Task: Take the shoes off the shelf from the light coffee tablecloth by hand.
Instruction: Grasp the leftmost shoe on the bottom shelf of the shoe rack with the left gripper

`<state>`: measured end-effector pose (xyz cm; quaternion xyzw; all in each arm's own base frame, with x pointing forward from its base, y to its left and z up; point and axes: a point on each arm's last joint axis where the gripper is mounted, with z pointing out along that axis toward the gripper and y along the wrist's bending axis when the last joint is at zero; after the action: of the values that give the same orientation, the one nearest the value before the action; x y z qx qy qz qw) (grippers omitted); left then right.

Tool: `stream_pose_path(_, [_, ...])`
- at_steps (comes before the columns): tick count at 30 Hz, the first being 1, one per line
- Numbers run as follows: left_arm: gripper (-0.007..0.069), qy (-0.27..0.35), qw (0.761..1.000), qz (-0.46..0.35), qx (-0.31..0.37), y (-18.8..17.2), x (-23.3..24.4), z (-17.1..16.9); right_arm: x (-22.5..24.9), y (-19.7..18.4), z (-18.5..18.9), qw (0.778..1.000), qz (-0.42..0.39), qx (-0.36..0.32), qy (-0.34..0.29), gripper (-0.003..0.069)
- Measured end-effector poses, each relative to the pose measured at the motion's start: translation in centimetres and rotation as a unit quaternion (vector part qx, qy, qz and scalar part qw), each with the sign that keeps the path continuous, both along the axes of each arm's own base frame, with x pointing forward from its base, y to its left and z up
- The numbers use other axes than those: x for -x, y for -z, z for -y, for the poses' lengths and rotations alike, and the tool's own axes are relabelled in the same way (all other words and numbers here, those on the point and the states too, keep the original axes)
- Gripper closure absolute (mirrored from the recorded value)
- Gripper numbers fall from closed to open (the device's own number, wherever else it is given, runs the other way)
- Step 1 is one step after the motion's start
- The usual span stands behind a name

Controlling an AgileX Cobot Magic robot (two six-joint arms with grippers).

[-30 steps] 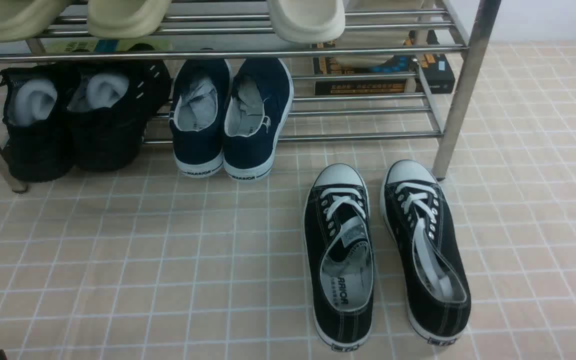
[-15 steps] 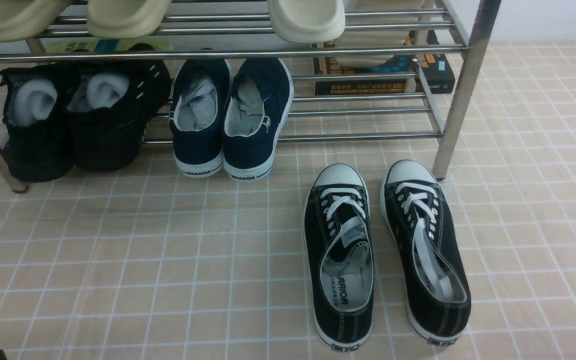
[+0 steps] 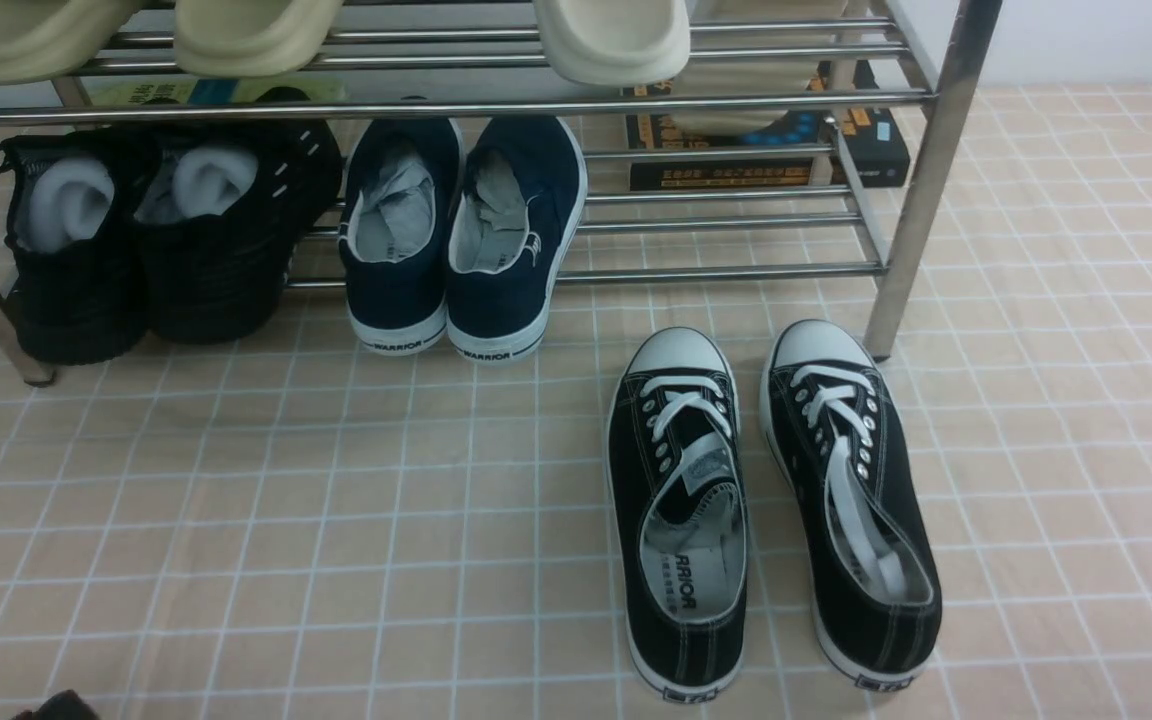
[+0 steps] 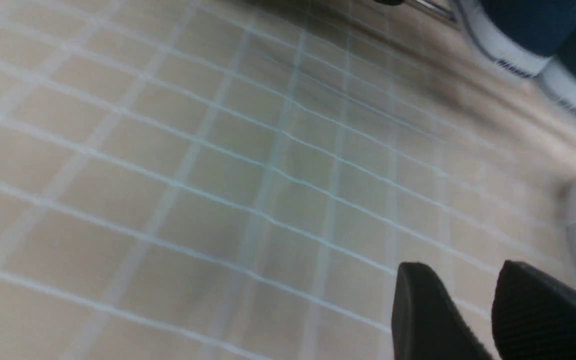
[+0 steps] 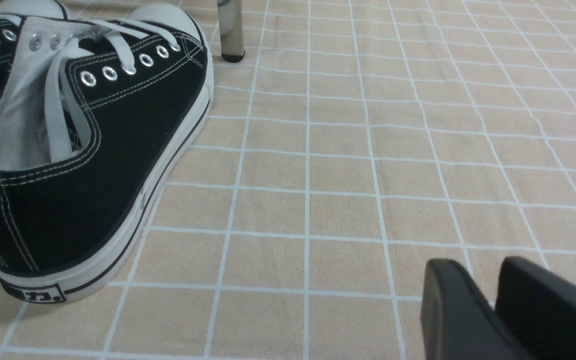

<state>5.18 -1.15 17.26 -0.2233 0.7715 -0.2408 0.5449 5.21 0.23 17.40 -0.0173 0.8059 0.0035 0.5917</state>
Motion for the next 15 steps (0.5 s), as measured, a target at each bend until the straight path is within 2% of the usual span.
stream_pose_path(2, [0.0385,-0.005,0.993,-0.008,0.12,-0.1,0.0,0.6,0.0,0.0,0.0,1.0,0.0,0.0,0.0,0.0499])
stream_pose_path(3, [0.0385,-0.008,0.981,-0.013,0.192,-0.3,0.0,0.8,0.0,0.0,0.0,1.0,0.0,0.0,0.0,0.0498])
stream_pose_path(6, [0.0385,-0.012,0.954,-0.016,0.3,-0.7,0.0,1.2,0.0,0.0,0.0,1.0,0.0,0.0,0.0,0.0496])
stream_pose_path(8, [0.0385,-0.014,0.94,-0.015,0.34,-0.9,0.0,1.3,0.0,0.0,0.0,1.0,0.0,0.0,0.0,0.0494])
stream_pose_path(15, [0.0385,-0.034,0.93,0.024,0.364,-1.6,-0.2,0.8,0.0,0.0,0.0,1.0,0.0,0.0,0.0,0.0491])
